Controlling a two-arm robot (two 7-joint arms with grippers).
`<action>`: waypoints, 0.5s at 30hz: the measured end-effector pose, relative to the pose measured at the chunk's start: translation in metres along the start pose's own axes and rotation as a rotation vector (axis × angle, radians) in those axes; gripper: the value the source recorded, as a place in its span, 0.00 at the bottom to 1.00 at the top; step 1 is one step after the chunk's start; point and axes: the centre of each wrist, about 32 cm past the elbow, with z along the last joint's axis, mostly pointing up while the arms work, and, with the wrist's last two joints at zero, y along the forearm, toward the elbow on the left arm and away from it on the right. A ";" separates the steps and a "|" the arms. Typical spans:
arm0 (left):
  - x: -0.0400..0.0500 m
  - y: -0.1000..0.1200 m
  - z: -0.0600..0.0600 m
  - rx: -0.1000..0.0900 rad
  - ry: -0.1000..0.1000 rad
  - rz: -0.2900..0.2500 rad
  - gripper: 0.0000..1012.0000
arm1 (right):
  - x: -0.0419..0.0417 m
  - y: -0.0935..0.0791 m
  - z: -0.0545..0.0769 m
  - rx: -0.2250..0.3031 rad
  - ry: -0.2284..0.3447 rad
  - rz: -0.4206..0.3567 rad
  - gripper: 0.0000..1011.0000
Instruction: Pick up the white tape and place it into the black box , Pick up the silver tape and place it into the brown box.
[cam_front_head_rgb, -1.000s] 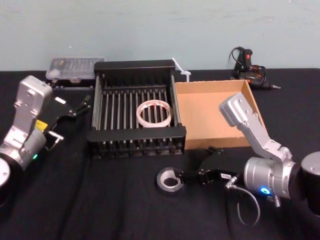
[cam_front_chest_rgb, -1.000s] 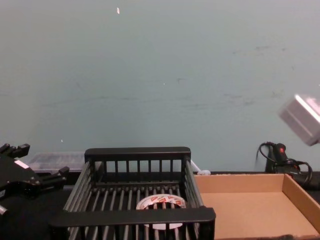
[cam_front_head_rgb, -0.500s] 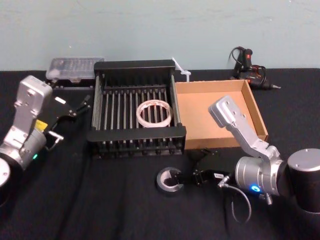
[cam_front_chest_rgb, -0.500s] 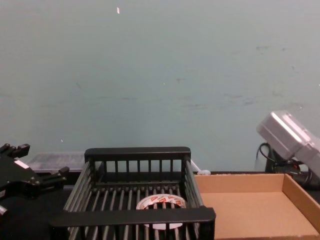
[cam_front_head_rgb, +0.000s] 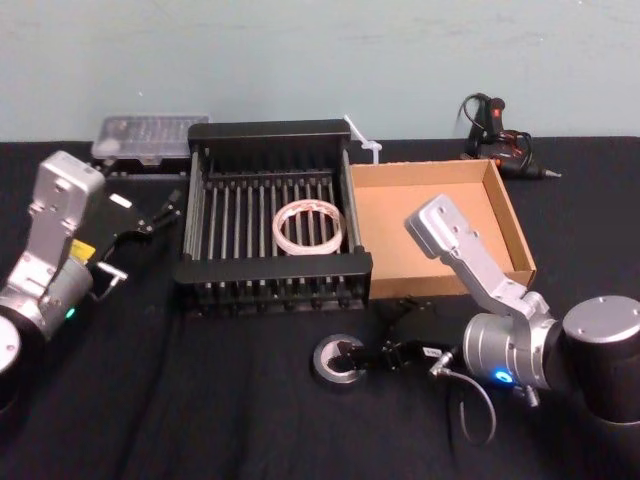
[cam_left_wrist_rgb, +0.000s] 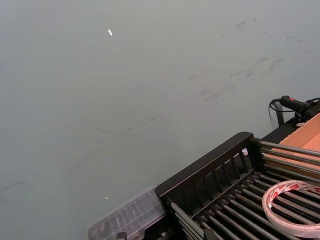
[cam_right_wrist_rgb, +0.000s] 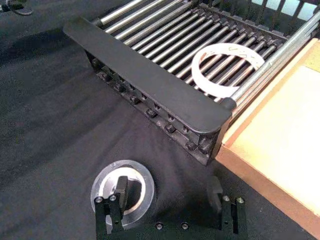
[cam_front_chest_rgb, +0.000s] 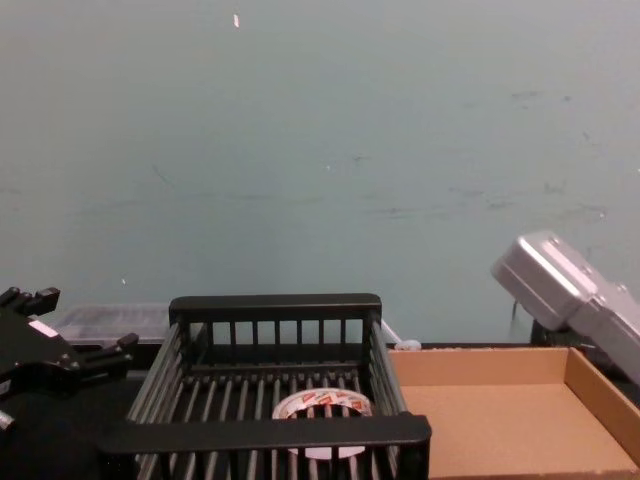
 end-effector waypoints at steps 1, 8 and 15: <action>0.0000 0.000 0.000 0.000 0.000 0.000 0.99 | 0.0000 0.001 0.001 -0.002 -0.003 0.000 0.99; 0.0000 0.000 0.000 0.000 0.000 0.000 0.99 | 0.0003 0.005 0.003 -0.014 -0.011 -0.001 0.99; 0.0000 0.000 0.000 0.000 0.000 0.000 0.99 | 0.0001 0.009 0.003 -0.026 -0.015 0.002 0.99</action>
